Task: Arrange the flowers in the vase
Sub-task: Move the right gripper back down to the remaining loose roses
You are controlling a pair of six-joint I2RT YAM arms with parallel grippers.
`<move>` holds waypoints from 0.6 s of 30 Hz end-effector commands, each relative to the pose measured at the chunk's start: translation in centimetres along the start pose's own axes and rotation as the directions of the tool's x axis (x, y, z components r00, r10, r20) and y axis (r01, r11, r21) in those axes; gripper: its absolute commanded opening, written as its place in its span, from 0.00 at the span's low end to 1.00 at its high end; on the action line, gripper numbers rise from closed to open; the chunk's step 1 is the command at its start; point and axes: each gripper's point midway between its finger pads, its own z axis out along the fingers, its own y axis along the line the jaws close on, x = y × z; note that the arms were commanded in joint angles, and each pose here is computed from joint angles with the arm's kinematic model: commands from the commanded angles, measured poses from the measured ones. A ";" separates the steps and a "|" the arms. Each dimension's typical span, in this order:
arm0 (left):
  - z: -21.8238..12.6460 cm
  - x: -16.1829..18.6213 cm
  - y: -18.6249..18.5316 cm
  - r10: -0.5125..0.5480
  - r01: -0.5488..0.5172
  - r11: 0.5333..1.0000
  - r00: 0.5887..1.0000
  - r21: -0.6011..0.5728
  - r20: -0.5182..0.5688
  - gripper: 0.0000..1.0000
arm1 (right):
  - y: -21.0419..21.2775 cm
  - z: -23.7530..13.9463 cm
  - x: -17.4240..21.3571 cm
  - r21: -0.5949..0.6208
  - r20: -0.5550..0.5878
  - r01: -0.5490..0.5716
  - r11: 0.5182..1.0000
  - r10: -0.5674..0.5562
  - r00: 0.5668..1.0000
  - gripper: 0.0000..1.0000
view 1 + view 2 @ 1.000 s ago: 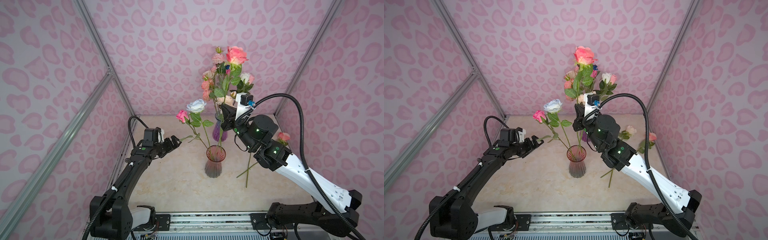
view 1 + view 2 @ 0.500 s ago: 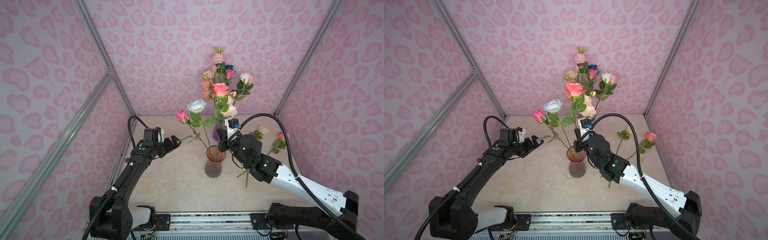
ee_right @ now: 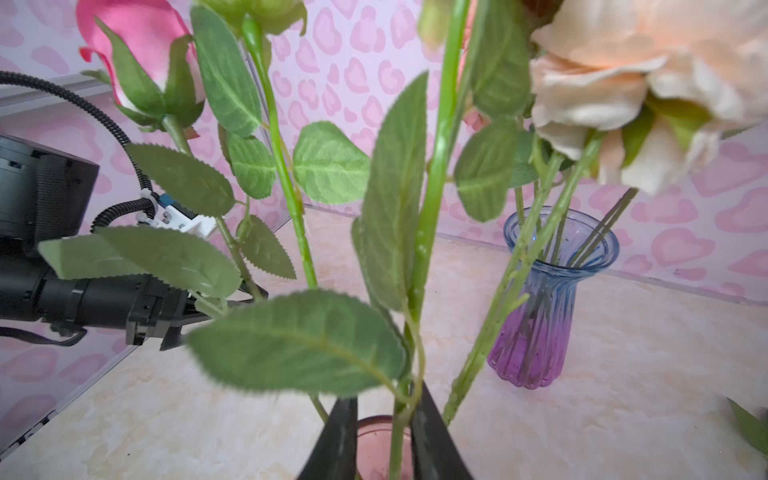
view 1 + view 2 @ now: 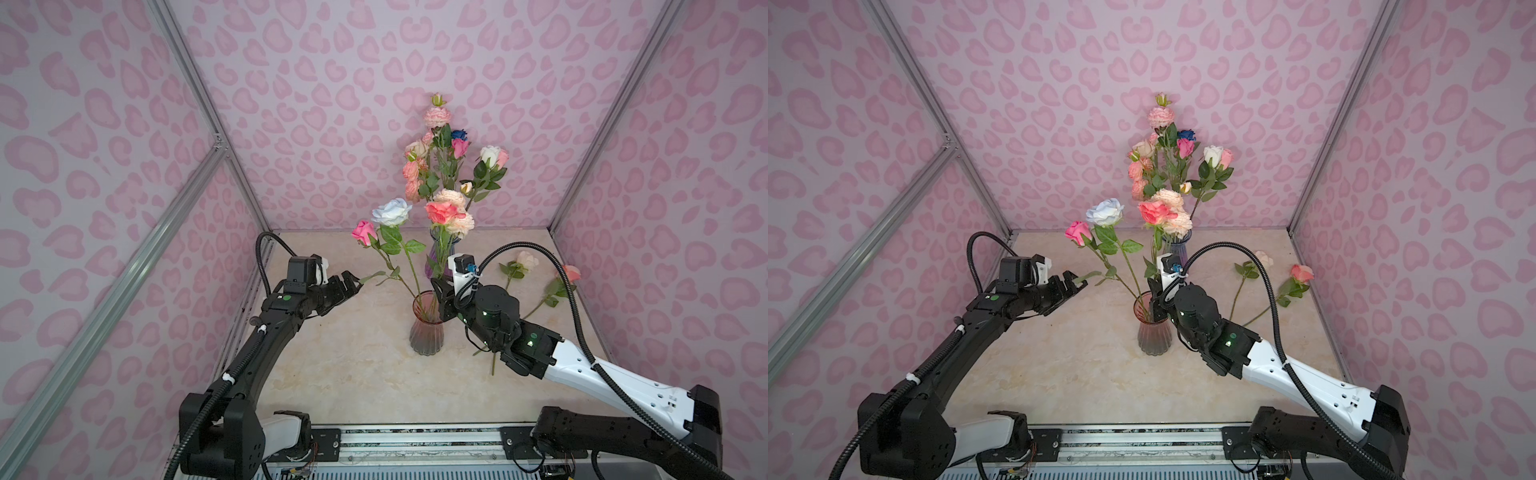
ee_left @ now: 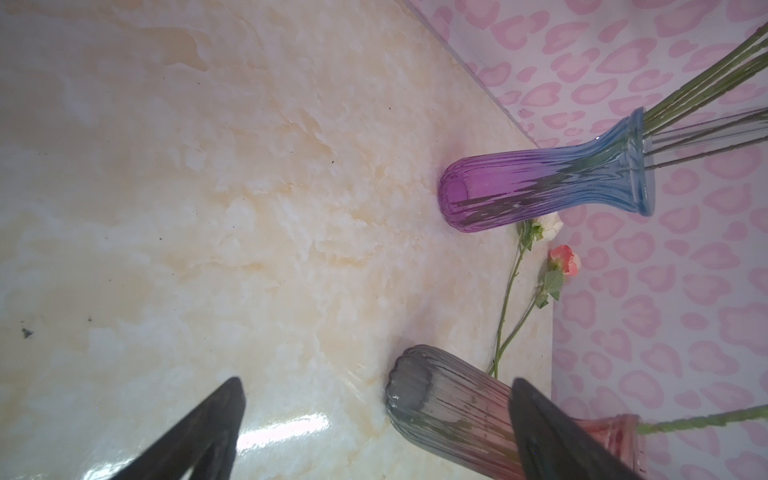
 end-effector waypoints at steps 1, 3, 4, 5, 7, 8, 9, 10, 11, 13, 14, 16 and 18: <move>-0.2 -0.6 -0.6 0.010 -0.011 1.000 1.000 0.019 0.022 1.00 | -0.4 -0.8 -0.9 0.022 0.025 -0.017 1.000 0.017 1.000 0.26; -0.2 -0.6 -0.6 0.010 -0.010 1.000 1.000 0.021 0.022 1.00 | -0.5 -1.5 -1.6 0.019 0.036 -0.025 1.000 0.024 0.999 0.29; -0.3 -0.6 -0.7 0.010 -0.011 1.000 1.000 0.022 0.022 1.00 | -0.5 -1.8 -1.9 0.017 0.042 -0.028 0.999 0.027 0.999 0.31; -0.2 -0.6 -0.7 0.010 -0.011 1.000 1.000 0.024 0.023 1.00 | -0.6 -2.2 -2.1 0.017 0.045 -0.020 1.000 0.019 0.999 0.34; -0.2 -0.5 -0.8 0.006 -0.006 0.999 1.000 0.036 0.015 1.00 | -1.3 -2.8 -2.3 0.043 0.048 -0.004 0.999 0.002 0.999 0.41; -0.2 -0.4 -1.0 0.004 -0.004 0.999 1.000 0.046 0.011 1.00 | -1.6 -3.0 -2.4 0.054 0.050 -0.003 0.999 0.000 0.999 0.43; -0.2 -0.3 -1.2 0.004 -0.005 0.998 1.000 0.057 0.007 1.00 | -1.9 -3.3 -2.4 0.063 0.050 0.006 0.998 -0.010 0.999 0.43; -0.1 -0.2 -1.4 0.007 -0.007 0.998 1.000 0.064 0.002 1.00 | -2.2 -3.7 -2.5 0.072 0.053 0.007 0.997 -0.011 0.999 0.44; 0.0 -0.1 -1.5 0.008 -0.007 0.998 1.000 0.069 -0.005 1.00 | -2.6 -4.1 -2.8 0.084 0.063 -0.004 0.996 -0.001 0.998 0.45; 0.5 0.5 -1.8 0.010 -0.007 0.996 0.999 0.083 -0.035 1.00 | -3.8 -5.0 -3.0 0.124 0.075 -0.014 0.992 0.005 0.997 0.46; 0.7 0.8 -1.9 0.010 -0.006 0.996 0.999 0.087 -0.050 1.00 | -4.8 -5.4 -3.1 0.156 0.082 -0.029 0.987 0.016 0.997 0.46; 1.3 1.5 -2.1 0.011 -0.003 0.996 0.997 0.093 -0.082 1.00 | -7.6 -5.9 -2.9 0.233 0.082 -0.075 0.969 0.058 0.995 0.46; 2.0 2.2 -2.2 0.013 -0.002 0.996 0.994 0.092 -0.111 1.00 | -11.2 -6.4 -2.2 0.312 0.080 -0.159 0.937 0.141 0.987 0.46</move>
